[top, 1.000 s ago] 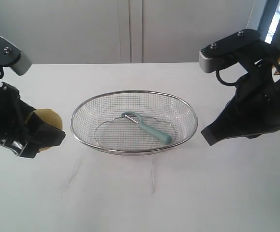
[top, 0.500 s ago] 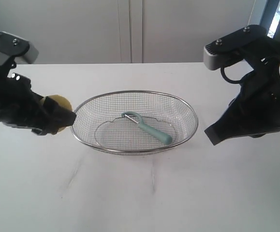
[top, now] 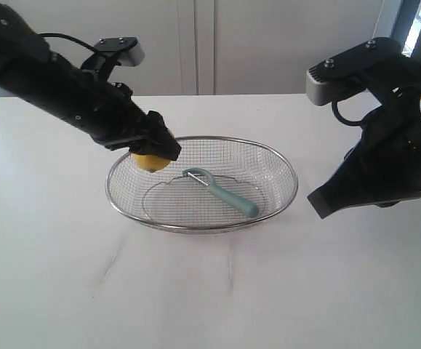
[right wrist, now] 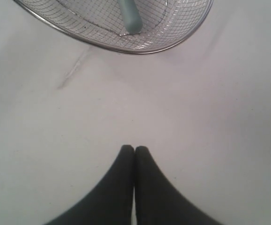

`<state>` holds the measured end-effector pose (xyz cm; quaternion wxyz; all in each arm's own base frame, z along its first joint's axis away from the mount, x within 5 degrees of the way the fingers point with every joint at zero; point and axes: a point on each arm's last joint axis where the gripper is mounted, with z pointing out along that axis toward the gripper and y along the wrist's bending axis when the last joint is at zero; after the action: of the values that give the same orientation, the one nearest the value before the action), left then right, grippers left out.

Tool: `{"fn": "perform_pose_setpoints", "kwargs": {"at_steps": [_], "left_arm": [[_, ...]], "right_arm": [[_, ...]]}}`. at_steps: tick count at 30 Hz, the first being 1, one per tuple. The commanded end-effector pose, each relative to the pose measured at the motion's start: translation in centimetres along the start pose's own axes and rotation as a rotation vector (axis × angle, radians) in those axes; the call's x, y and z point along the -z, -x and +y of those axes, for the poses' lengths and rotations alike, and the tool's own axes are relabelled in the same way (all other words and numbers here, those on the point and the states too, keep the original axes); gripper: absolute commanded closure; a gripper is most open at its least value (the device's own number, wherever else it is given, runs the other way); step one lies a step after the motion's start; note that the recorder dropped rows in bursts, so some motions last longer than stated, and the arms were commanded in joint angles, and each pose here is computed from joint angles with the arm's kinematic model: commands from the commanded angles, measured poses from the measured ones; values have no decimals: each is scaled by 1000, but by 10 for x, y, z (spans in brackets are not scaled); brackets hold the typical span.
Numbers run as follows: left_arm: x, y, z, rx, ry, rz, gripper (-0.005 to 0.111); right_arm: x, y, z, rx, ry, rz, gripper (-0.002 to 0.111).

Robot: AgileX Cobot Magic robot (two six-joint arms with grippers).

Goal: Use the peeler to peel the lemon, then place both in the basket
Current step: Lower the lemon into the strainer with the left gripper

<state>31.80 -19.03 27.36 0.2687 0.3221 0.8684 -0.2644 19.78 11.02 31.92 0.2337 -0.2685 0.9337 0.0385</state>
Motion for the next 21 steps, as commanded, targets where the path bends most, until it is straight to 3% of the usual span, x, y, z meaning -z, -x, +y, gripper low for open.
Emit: {"fn": "perform_pose_setpoints", "kwargs": {"at_steps": [1,11,21], "left_arm": [[-22,13,11,34,4,-22,107],[-66,-3,37,75,54,24,107],[-96,-21,50,114,46,100,107]], "right_arm": [[3,0,-1,-5,-3,-10,108],[3,2,-1,-5,-3,-31,108],[3,5,-1,-5,-4,-70,108]]}}
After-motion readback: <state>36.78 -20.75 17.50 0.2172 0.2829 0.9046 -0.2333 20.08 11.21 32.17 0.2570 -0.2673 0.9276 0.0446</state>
